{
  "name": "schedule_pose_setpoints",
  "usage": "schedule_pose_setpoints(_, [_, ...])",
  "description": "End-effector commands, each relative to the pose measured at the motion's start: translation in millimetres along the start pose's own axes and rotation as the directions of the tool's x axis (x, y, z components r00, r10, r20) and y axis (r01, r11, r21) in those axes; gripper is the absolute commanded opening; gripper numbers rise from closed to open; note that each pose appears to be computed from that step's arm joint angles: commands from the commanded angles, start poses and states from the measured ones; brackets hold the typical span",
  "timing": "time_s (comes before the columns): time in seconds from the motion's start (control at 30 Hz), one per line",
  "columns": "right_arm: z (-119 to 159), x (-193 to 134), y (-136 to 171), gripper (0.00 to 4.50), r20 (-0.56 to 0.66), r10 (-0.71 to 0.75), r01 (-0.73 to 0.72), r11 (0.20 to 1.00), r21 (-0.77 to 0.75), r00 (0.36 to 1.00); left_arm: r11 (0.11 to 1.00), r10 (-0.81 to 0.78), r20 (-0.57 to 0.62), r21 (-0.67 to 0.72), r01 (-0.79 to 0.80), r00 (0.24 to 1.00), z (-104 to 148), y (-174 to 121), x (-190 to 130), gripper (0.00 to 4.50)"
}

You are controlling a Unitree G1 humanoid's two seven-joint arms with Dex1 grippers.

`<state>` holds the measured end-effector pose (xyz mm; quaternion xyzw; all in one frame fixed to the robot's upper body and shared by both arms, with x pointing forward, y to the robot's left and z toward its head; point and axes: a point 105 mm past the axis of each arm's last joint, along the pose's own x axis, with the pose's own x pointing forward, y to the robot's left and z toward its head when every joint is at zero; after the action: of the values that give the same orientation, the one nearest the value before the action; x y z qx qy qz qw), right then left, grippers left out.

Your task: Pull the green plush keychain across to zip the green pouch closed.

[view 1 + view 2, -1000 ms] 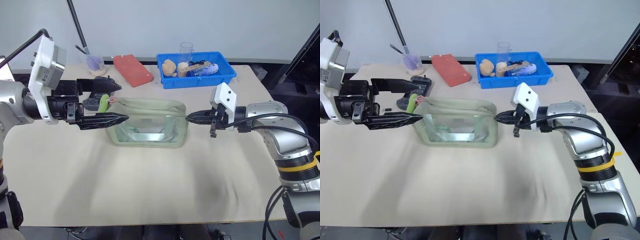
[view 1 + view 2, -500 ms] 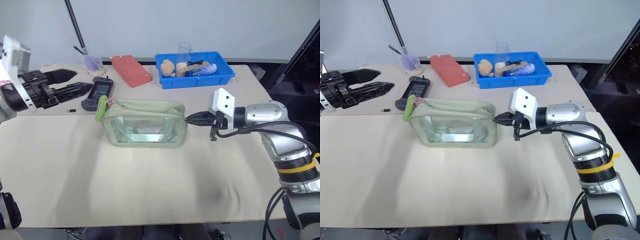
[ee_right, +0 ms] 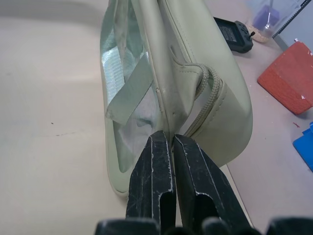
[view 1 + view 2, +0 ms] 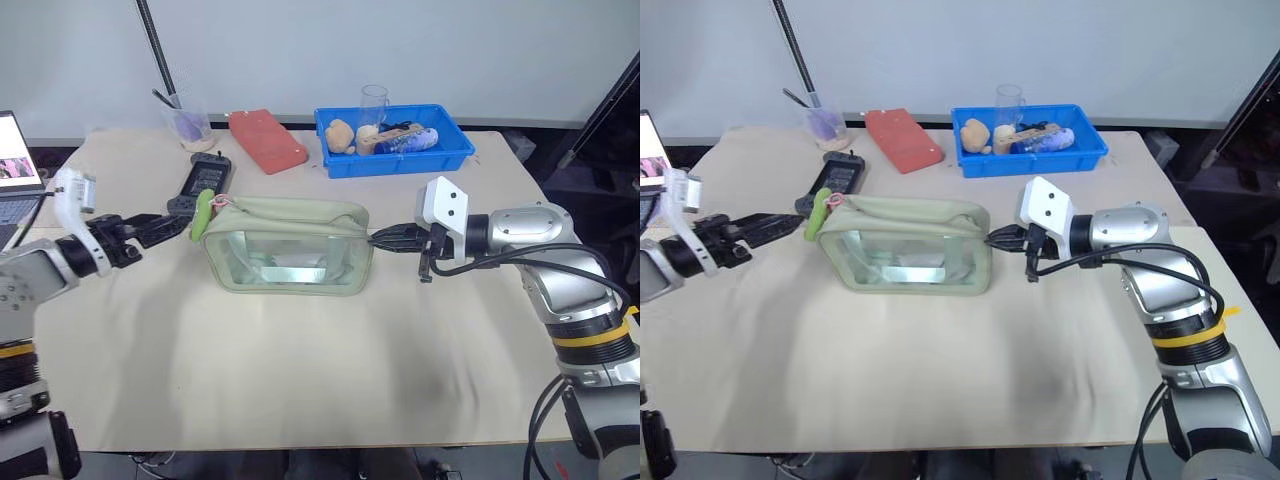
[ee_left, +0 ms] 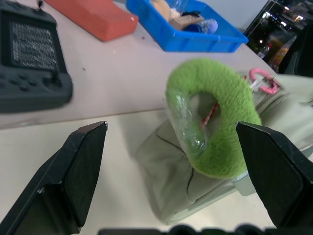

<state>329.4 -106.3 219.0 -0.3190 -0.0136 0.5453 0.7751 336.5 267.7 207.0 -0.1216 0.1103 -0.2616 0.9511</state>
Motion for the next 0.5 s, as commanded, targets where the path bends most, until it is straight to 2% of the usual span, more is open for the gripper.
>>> schedule_pose_setpoints(0.03, [10.8,-3.8,-1.7,0.07,0.023,-0.005,0.006,0.999,-0.032,1.0,0.999,-0.003,0.073,0.037,0.001,0.997,17.6,-6.5,5.2,4.5])
schedule_pose_setpoints(0.27, [7.1,-6.5,-2.1,0.07,0.005,-0.009,0.009,0.999,-0.033,1.0,0.995,-0.084,0.117,-0.037,0.089,0.99,21.5,-18.3,16.1,4.5])
schedule_pose_setpoints(0.37, [6.9,-7.2,-2.4,0.0,0.002,-0.012,0.012,0.999,-0.035,1.0,0.984,-0.159,0.125,-0.063,0.168,0.979,21.8,-29.2,18.2,3.69])
schedule_pose_setpoints(0.5, [7.6,-8.3,-3.7,0.0,0.004,-0.017,0.017,0.999,-0.032,1.0,0.975,-0.202,0.137,-0.063,0.212,0.97,22.5,-36.8,19.6,1.93])
